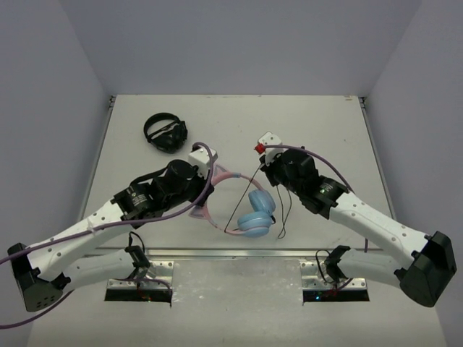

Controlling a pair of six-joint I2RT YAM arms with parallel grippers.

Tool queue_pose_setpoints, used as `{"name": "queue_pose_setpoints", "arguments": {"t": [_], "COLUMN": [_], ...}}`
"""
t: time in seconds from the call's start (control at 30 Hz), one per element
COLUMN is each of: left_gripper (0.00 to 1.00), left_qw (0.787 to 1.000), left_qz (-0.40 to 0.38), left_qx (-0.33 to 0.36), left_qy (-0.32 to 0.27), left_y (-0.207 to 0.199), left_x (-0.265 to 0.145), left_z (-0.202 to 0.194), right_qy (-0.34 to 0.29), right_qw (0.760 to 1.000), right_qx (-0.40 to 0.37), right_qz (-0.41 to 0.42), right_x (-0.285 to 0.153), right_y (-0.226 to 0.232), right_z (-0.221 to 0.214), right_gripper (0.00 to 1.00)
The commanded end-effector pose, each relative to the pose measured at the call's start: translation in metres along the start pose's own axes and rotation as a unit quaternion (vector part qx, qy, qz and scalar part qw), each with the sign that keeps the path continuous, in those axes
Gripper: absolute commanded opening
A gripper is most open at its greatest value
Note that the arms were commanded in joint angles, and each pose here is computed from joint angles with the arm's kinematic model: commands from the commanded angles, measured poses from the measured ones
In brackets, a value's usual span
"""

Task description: Wrap the headphones

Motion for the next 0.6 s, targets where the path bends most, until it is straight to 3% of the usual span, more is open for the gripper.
{"name": "queue_pose_setpoints", "arguments": {"t": [0.0,0.23,0.43,0.57], "left_gripper": [0.00,0.00,0.01,0.01], "left_qw": [0.994,0.986,0.975,0.953], "left_qz": [-0.096,-0.100,-0.063,-0.045], "left_qx": [0.005,-0.018,-0.062,-0.120], "left_qy": [-0.052,-0.133,-0.205,-0.274], "left_y": [-0.028,-0.031,-0.024,-0.015], "left_x": [-0.031,-0.059,-0.084,-0.106], "left_z": [0.030,0.072,0.115,0.138], "right_qy": [-0.046,-0.110,-0.122,-0.134], "right_qw": [0.998,0.988,0.984,0.977], "right_qx": [0.035,0.064,0.080,0.109], "right_qz": [-0.029,0.085,0.106,0.122], "right_x": [0.006,0.003,0.000,-0.003], "right_y": [-0.020,0.016,0.024,0.032], "right_z": [0.018,0.022,0.020,0.012], "right_gripper": [0.02,0.01,0.01,0.01]}}
Point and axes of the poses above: each gripper's point midway between its finger pads, its own x axis out along the fingers, its own y axis along the line the jaws close on, z = x × y, the point moved 4 cm from there along -x, back along the fingers, and after that the axes turned 3 degrees about -x, right-handed, at the moved point
